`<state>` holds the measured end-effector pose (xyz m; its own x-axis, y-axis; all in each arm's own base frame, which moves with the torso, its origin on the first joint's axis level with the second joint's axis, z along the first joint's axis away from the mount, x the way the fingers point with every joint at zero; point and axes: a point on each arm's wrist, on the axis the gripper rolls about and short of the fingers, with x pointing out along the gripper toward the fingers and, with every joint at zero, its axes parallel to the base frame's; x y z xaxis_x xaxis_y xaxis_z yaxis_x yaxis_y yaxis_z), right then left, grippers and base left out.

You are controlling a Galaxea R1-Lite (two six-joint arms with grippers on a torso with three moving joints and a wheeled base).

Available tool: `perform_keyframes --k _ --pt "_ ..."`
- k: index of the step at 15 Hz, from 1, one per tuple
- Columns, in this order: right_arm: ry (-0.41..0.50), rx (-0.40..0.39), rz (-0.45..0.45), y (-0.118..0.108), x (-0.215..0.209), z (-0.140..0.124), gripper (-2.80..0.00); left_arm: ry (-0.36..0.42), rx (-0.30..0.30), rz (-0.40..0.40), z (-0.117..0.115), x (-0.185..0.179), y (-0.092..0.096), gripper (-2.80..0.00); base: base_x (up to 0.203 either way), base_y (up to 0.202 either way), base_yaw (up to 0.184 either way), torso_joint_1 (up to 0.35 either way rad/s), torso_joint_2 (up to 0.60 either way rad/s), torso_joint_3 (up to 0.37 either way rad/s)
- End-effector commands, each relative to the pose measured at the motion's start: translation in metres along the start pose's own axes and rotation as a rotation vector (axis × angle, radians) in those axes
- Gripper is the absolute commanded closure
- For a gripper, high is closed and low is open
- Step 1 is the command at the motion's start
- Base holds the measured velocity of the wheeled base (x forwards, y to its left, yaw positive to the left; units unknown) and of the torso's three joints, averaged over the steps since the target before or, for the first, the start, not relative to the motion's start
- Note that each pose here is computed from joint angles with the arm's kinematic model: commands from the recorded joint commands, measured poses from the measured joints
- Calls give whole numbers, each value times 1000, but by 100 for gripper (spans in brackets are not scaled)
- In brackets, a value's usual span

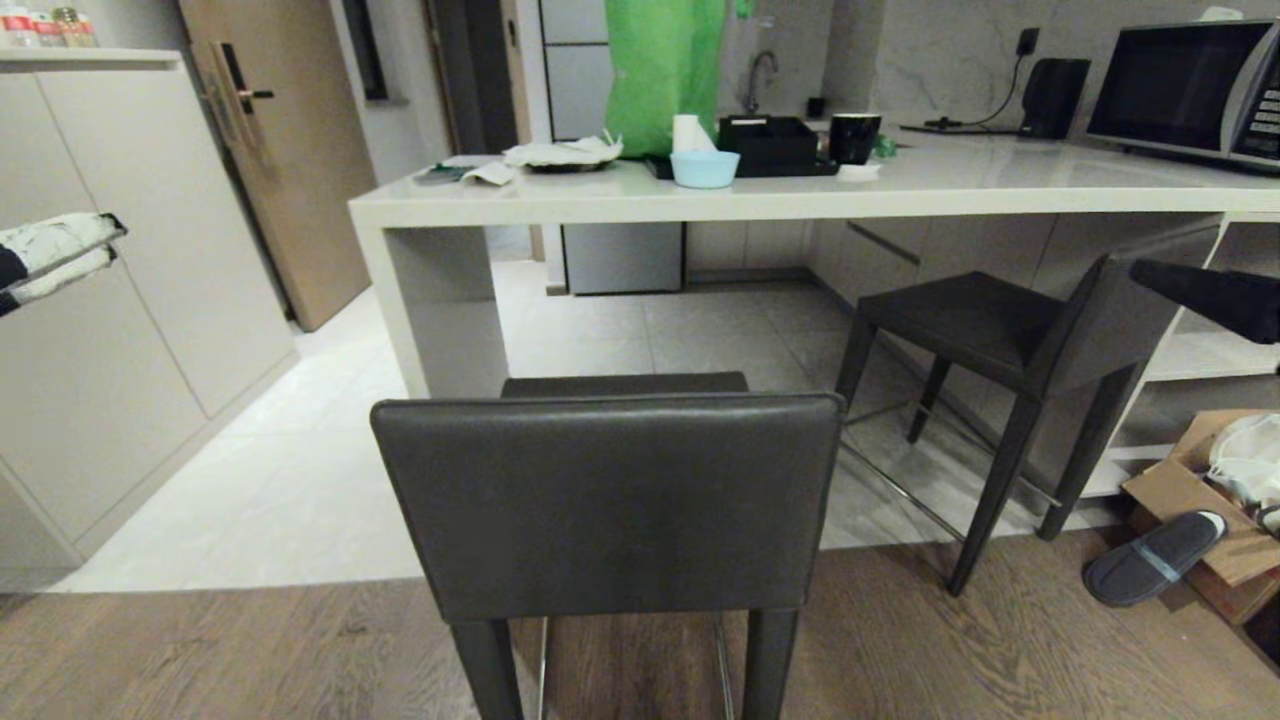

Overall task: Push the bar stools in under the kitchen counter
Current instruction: Pull the gray chair out from under the dining table

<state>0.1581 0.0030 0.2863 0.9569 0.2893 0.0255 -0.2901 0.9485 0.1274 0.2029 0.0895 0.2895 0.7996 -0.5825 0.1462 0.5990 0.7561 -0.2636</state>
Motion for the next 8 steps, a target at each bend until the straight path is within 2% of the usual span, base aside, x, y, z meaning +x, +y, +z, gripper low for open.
perform_keyframes --k 1,2,3,5,7,8 --pt "-11 -3 56 18 -29 9 -280 65 -64 46 2 3 -7 -280 0 0 0 0 0 0" --pt "1 1 65 21 -34 9 -280 81 -28 111 -1 11 -8 -280 0 0 0 0 0 0" --pt "6 3 65 21 -35 8 -280 91 35 214 -5 20 -11 -280 0 0 0 0 0 0" --pt "2 3 41 21 -37 8 -280 136 176 379 -16 45 -31 -280 0 0 0 0 0 0" --pt "-1 3 1 20 -37 6 -280 128 264 401 -13 48 -62 -280 0 0 0 0 0 0" --pt "-7 1 0 21 -40 6 -280 119 291 414 -9 45 -68 -280 0 0 0 0 0 0"
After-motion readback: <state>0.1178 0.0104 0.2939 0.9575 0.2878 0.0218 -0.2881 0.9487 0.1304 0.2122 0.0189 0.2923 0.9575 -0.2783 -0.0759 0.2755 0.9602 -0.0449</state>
